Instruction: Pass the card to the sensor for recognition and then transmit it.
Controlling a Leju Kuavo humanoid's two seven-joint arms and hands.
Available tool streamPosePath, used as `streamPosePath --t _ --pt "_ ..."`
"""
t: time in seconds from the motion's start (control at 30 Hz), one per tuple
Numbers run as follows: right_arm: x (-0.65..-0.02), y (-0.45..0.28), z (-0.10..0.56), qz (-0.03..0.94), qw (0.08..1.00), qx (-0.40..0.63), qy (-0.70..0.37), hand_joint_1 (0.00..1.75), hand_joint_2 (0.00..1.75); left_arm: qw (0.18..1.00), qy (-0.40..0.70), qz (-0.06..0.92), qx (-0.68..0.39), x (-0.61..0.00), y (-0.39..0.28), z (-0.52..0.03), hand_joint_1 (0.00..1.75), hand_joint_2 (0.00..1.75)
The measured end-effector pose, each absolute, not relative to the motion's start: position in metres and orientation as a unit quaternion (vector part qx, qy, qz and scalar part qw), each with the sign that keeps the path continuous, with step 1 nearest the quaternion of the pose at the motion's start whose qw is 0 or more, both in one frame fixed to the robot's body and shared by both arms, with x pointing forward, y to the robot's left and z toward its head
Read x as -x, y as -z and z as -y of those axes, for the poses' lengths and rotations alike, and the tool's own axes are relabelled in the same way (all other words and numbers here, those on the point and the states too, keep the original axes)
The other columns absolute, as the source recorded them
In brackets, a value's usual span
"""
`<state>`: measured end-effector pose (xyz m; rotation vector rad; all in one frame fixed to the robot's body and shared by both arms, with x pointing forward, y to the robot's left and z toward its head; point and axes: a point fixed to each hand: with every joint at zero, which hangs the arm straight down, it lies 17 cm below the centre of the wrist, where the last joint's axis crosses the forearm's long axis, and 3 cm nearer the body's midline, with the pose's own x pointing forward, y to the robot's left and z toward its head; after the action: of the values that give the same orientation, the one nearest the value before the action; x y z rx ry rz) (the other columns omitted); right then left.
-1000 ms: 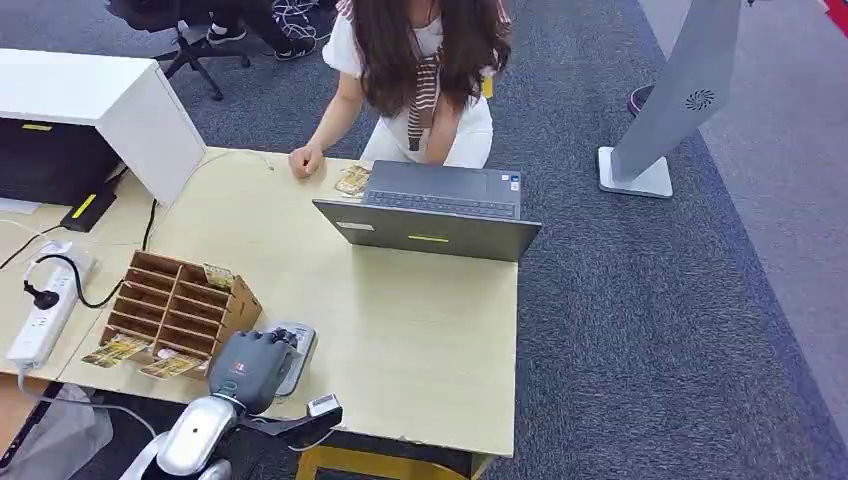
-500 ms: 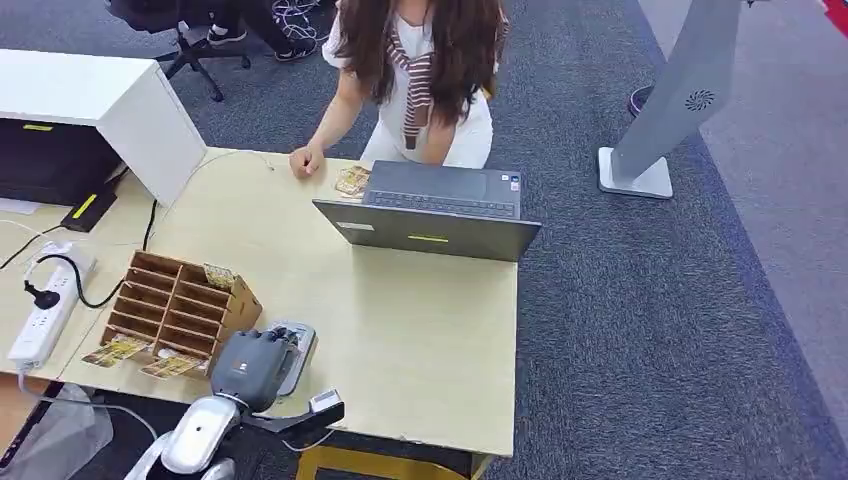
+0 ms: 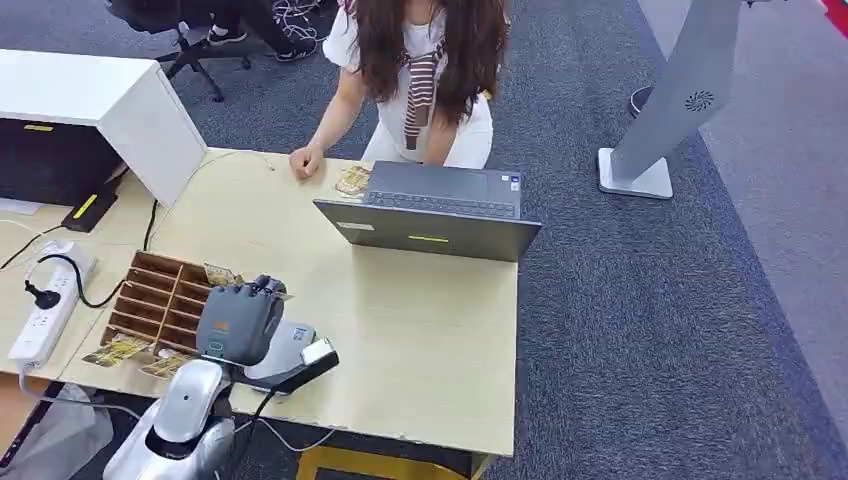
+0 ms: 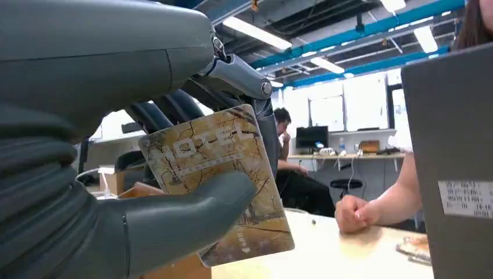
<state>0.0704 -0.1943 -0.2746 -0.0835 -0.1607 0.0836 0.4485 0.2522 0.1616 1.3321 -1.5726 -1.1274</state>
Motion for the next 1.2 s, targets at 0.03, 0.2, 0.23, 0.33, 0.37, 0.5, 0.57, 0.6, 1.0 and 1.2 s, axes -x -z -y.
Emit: streamPosePath --t 0.03,0.2,0.23,0.33,0.37,0.5,0.57,0.6,1.0,1.2 --pt "-0.071 0.275 0.194 0.081 0.995 0.041 -0.042 0.00 1.75 0.381 0.439 0.619 -0.528 -0.449 -0.165 -0.253 1.75 1.75" --pt "-0.072 0.274 0.192 0.085 0.994 0.038 -0.051 0.00 1.75 0.348 0.401 0.640 -0.556 -0.465 -0.210 -0.266 1.75 1.75" --pt "-0.072 0.274 0.191 0.085 0.994 0.034 -0.051 0.00 1.75 0.337 0.390 0.643 -0.566 -0.475 -0.229 -0.274 1.75 1.75" --pt "-0.072 0.274 0.191 0.086 0.994 0.033 -0.056 0.00 1.75 0.308 0.376 0.641 -0.594 -0.500 -0.275 -0.291 1.75 1.75" --pt "-0.073 0.274 0.191 0.086 0.994 0.033 -0.058 0.00 1.75 0.303 0.375 0.638 -0.600 -0.504 -0.282 -0.294 1.75 1.75" --pt "-0.073 0.274 0.191 0.086 0.994 0.033 -0.060 0.00 1.75 0.281 0.371 0.622 -0.629 -0.525 -0.317 -0.308 1.75 1.75" --pt "-0.074 0.274 0.190 0.086 0.994 0.032 -0.060 0.00 1.75 0.277 0.373 0.610 -0.642 -0.534 -0.324 -0.315 1.75 1.75" --pt "-0.074 0.274 0.190 0.087 0.994 0.031 -0.060 0.00 1.75 0.275 0.376 0.603 -0.648 -0.538 -0.328 -0.318 1.75 1.75" --pt "-0.075 0.274 0.192 0.086 0.994 0.028 -0.061 0.00 1.75 0.271 0.386 0.548 -0.691 -0.574 -0.353 -0.354 1.75 1.75" --pt "-0.075 0.274 0.192 0.087 0.994 0.029 -0.061 0.00 1.75 0.280 0.386 0.544 -0.690 -0.578 -0.347 -0.357 0.37 1.75"
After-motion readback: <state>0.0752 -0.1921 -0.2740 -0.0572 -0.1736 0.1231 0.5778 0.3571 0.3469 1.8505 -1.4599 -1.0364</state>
